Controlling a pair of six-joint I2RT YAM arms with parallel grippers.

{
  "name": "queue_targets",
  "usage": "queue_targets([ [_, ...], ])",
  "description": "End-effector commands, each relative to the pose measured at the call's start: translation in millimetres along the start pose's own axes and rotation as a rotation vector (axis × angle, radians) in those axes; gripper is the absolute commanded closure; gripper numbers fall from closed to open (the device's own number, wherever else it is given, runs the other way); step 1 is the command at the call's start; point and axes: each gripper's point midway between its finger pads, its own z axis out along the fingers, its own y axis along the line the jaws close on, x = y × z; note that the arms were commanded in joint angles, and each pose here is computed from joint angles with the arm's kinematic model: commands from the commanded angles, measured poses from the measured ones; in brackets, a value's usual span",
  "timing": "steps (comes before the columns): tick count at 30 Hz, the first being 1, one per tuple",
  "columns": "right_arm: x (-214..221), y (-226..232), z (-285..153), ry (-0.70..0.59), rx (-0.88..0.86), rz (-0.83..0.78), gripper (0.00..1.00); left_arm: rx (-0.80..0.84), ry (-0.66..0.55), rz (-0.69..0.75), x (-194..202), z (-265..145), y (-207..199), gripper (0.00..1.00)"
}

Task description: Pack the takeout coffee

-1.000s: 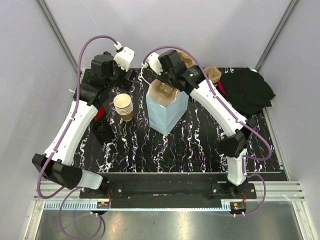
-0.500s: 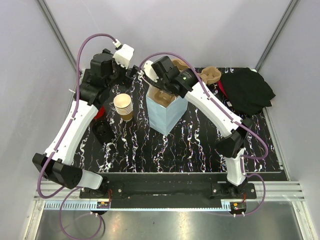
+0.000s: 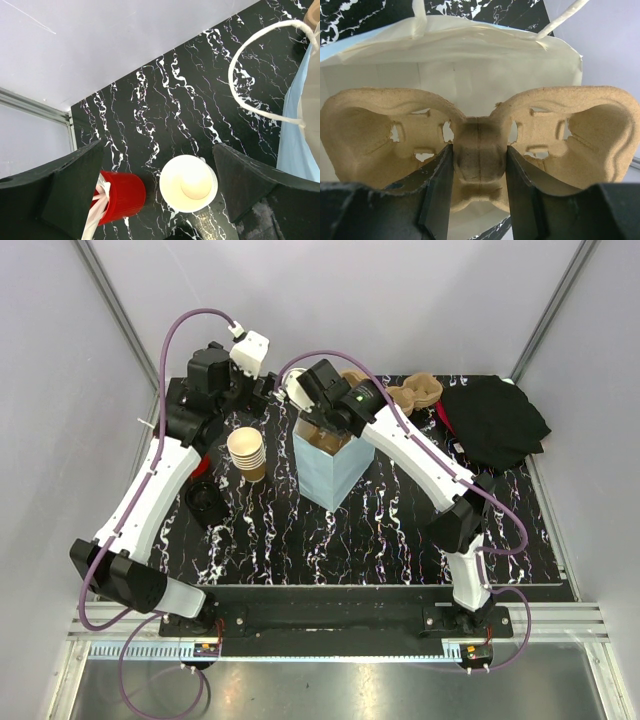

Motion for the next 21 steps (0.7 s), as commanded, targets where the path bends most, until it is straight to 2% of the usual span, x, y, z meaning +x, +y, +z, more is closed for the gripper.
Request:
queue_targets([
  [1, -3, 14, -2, -0.008, -0.041, 0.007, 0.64, -0.054, -0.064, -0.043, -18, 2, 11, 0.01],
  [21, 5, 42, 18, 0.031, -0.133, 0.019, 0.64, -0.039, -0.064, -0.046, -16, 0, 8, 0.01],
])
